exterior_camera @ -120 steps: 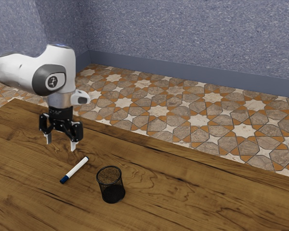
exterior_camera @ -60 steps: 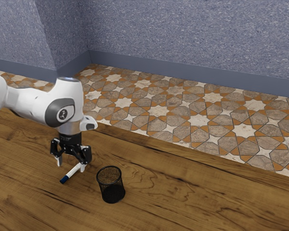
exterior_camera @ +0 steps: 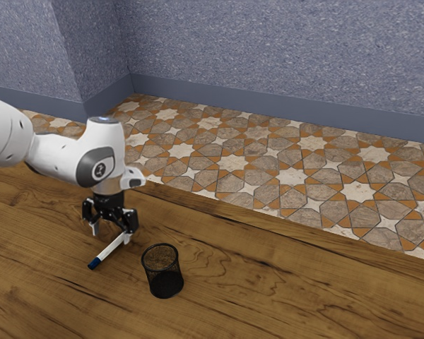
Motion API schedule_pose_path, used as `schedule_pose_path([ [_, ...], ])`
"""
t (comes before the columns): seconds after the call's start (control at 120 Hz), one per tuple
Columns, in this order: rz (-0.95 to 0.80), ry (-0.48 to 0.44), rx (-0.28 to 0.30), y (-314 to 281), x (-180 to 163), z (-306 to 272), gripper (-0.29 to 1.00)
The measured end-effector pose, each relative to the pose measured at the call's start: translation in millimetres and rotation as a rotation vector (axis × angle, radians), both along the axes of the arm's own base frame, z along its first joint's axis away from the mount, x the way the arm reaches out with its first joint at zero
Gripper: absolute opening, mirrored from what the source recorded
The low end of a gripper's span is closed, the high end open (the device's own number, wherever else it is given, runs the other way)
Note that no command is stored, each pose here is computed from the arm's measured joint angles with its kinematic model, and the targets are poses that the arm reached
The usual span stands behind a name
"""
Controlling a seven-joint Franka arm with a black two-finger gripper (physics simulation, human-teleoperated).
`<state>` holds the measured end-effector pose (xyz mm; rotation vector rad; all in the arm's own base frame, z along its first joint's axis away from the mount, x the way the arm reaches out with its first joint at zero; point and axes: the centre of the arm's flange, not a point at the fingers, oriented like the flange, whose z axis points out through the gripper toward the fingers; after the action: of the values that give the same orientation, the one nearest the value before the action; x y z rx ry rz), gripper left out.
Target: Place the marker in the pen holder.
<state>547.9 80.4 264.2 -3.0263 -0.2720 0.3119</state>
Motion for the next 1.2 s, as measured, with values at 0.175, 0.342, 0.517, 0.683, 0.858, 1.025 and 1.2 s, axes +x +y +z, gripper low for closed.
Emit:
schedule_pose_path([
  [0.175,-0.018,-0.015,-0.003,5,8,-3,0.7],
  [0.342,-0.037,-0.012,-0.006,5,9,-9,0.7],
  [0.517,-0.04,-0.028,0.0,15,28,-8,0.7],
  [0.683,-0.052,-0.055,0.003,16,40,3,0.7],
  [0.858,-0.059,-0.042,0.0,16,42,-7,0.7],
  [1.025,-0.063,-0.033,-0.005,15,41,-12,0.7],
  [1.2,-0.067,-0.029,-0.008,14,39,-16,0.7],
])
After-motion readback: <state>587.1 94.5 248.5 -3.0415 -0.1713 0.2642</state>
